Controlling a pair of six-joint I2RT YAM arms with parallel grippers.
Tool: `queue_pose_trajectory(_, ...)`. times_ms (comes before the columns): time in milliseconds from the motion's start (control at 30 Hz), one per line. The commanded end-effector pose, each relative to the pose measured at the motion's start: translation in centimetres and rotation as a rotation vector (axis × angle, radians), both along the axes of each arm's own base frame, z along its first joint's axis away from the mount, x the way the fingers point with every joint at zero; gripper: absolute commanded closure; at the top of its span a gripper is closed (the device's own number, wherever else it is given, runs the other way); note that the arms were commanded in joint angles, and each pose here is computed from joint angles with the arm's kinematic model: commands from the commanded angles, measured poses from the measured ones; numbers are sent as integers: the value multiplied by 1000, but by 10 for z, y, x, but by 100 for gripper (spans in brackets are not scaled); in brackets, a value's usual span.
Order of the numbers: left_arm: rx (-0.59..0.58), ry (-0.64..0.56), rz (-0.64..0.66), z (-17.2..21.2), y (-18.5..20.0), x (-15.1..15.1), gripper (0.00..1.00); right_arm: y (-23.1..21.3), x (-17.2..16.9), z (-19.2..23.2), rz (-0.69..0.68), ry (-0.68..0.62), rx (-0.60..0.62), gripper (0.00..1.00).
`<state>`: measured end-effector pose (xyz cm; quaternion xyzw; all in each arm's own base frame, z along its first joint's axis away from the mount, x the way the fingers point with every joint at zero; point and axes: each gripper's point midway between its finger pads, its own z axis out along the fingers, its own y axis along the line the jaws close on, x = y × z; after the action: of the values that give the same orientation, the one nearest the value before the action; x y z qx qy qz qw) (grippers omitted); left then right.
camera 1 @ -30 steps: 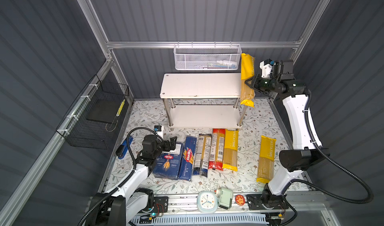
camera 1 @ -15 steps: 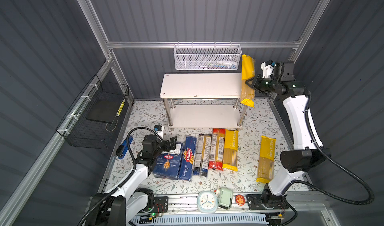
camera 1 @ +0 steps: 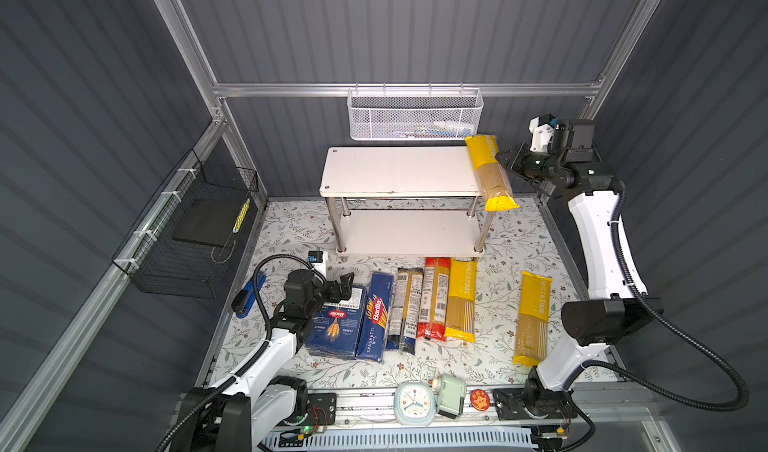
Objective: Place and organize the pasta boxes and bags onto the shelf
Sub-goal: 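Release the yellow bag onto the upper shelf and withdraw the right gripper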
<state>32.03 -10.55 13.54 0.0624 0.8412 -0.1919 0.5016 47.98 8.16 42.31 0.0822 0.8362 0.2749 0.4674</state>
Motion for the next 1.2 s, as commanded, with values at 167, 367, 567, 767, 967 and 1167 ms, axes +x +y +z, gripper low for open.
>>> queue_pose_trajectory(167,-13,-12,-5,4,-3,1,1,-11,-25,39,-38,-86,-53,56)
queue_pose_trajectory(367,-16,-13,-13,6,-4,0,1,-6,-64,47,2,-95,-57,50)
queue_pose_trajectory(567,-27,-5,-38,8,-9,1,1,2,-122,42,23,-115,-159,51)
queue_pose_trajectory(767,-30,-3,-36,5,-9,1,1,11,-179,25,31,-115,-231,50)
queue_pose_trajectory(967,-23,7,-40,2,-9,2,1,19,-204,0,107,-97,-221,48)
queue_pose_trajectory(1167,-17,-2,-33,5,-7,1,1,36,-201,-18,194,-56,-183,46)
